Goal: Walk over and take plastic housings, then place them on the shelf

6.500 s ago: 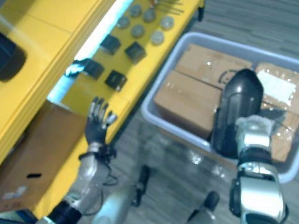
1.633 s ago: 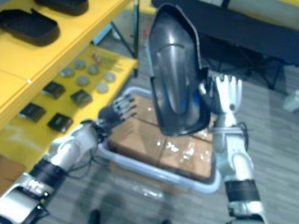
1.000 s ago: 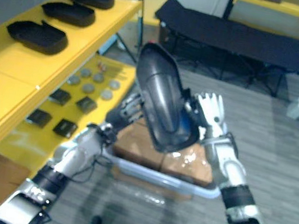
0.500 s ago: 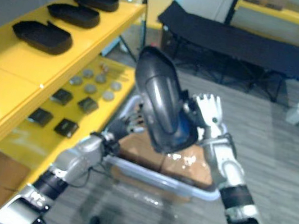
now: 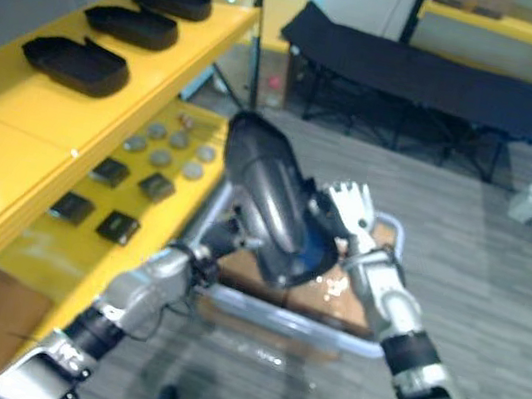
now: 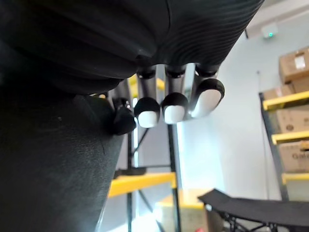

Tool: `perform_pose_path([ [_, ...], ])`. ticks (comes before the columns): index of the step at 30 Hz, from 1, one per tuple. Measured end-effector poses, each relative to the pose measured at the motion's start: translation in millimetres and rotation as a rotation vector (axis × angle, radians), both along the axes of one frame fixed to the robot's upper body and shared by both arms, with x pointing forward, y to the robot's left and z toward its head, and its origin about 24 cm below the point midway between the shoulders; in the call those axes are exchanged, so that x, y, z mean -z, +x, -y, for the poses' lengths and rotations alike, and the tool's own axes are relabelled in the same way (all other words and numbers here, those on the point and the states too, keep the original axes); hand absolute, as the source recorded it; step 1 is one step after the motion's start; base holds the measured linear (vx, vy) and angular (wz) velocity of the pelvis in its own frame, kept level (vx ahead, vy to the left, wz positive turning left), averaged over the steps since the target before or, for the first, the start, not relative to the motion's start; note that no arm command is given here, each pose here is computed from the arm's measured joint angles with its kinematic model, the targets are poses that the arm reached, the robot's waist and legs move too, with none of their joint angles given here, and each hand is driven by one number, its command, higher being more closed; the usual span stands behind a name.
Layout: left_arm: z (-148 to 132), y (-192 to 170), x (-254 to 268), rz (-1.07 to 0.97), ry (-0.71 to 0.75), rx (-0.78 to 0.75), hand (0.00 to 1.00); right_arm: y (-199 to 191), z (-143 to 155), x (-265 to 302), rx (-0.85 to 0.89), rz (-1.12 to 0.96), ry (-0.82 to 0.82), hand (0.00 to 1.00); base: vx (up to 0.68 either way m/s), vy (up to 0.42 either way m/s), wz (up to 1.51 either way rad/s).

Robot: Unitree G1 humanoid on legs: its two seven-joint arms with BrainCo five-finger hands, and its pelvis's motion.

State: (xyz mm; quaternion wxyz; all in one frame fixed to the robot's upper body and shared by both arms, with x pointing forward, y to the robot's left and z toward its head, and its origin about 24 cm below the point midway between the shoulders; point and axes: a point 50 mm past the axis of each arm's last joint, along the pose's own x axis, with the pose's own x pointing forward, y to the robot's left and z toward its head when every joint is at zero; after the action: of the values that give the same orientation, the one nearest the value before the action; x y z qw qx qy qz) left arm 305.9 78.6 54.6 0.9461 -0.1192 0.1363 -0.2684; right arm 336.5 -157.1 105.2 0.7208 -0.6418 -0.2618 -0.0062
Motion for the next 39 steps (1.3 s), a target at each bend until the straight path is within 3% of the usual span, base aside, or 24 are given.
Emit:
perform_pose_path([
  [3,7,-4,1,-0.036,-0.060,0.038,0.00,0,0,0,0.002,-0.001,-0.001,1.00,0.00,0.000,0.00],
  [11,13,-8,5,-0.052,-0.043,0.055,0.00,0,-3,9,-0.001,-0.033,-0.011,1.00,0.00,0.000,0.00],
  [25,9,-6,18,-0.048,0.120,-0.023,0.00,4,-18,4,-0.043,-0.020,-0.030,1.00,0.00,0.000,0.00],
  [26,8,-6,18,-0.041,0.134,-0.028,1.00,4,-18,4,-0.046,-0.018,-0.029,1.00,0.00,0.000,0.00],
  [33,2,-2,24,-0.014,0.201,-0.103,1.00,4,-26,-1,-0.076,0.015,-0.001,1.00,0.00,0.000,0.00],
  [39,-19,16,-3,0.069,0.156,-0.265,1.00,6,-46,-29,-0.116,0.116,0.055,1.00,-0.01,0.000,0.01],
])
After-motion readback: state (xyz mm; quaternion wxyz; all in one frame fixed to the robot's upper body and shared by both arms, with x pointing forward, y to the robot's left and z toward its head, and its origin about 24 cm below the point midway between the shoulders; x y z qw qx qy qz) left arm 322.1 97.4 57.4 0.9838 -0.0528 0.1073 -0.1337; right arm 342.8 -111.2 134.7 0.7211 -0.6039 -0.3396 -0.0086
